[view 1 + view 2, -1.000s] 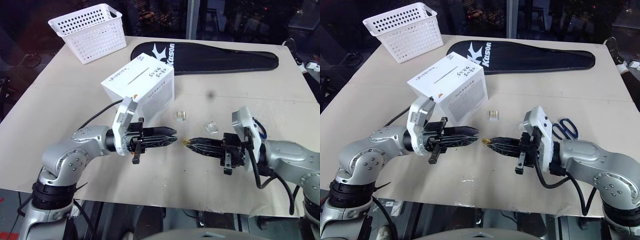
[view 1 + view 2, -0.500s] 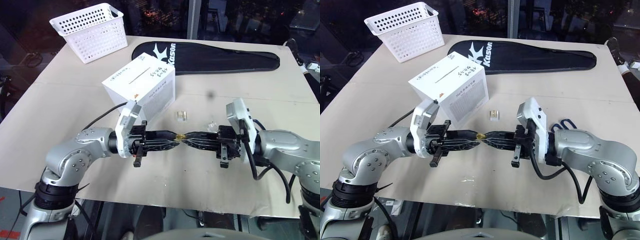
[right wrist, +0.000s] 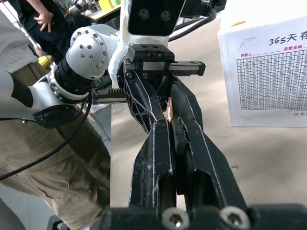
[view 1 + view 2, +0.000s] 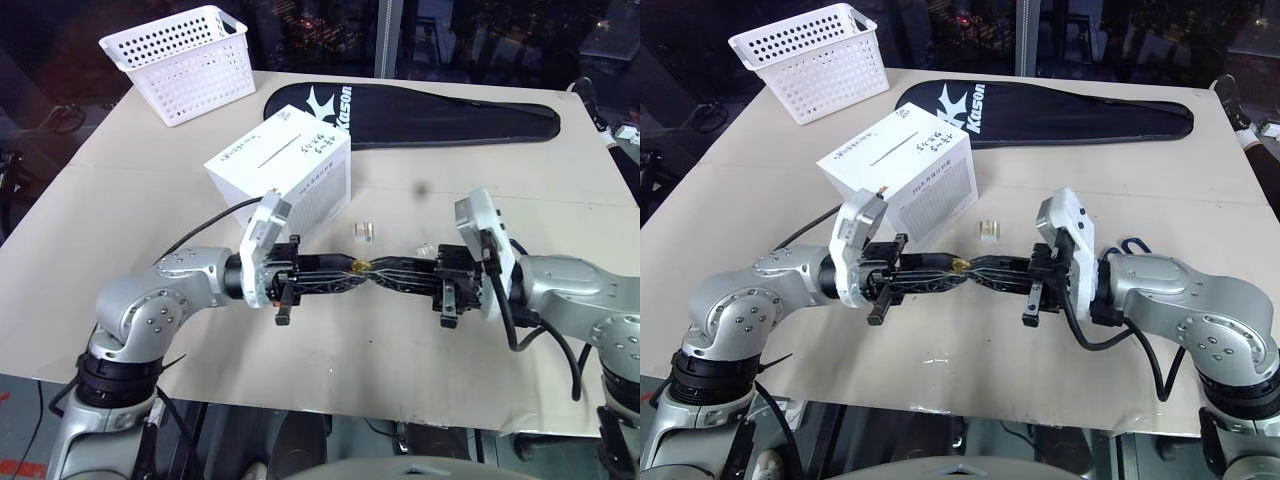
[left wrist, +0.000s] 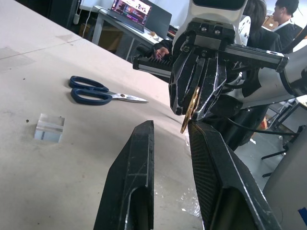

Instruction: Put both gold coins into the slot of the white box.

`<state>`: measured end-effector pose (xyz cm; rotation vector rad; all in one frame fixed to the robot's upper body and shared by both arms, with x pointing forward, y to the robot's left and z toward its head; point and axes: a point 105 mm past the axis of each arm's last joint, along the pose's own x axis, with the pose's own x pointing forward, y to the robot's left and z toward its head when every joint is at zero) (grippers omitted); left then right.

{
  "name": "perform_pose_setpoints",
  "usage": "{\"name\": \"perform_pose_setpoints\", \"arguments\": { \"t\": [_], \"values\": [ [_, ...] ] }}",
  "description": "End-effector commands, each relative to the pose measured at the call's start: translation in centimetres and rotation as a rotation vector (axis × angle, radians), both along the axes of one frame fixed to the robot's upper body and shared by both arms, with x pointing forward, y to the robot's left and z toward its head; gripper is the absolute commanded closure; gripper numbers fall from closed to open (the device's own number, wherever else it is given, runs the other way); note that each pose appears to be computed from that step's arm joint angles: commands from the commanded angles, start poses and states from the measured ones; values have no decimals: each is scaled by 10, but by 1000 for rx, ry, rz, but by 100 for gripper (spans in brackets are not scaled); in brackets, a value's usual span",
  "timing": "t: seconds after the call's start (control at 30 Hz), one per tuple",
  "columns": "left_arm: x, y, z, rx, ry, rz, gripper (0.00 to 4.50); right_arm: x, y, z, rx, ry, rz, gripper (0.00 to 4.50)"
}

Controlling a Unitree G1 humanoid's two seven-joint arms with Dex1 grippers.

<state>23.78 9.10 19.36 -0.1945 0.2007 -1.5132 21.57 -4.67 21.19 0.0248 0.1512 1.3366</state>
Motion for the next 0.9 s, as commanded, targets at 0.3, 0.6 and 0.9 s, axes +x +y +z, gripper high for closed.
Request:
{"name": "perform_pose_setpoints", "arguments": {
  "t": [0.3, 0.6, 0.9],
  "values": [
    [-9, -3, 23, -54, -51, -46, 339, -9, -4, -10, -12, 26, 2, 450],
    [-9, 0, 21, -53, -38, -46, 339, -10, -5, -11, -5, 33, -1, 450],
    [-12, 4, 5, -8, -16, -56, 339, -13, -4, -6, 17, 27, 14, 450]
  ]
}}
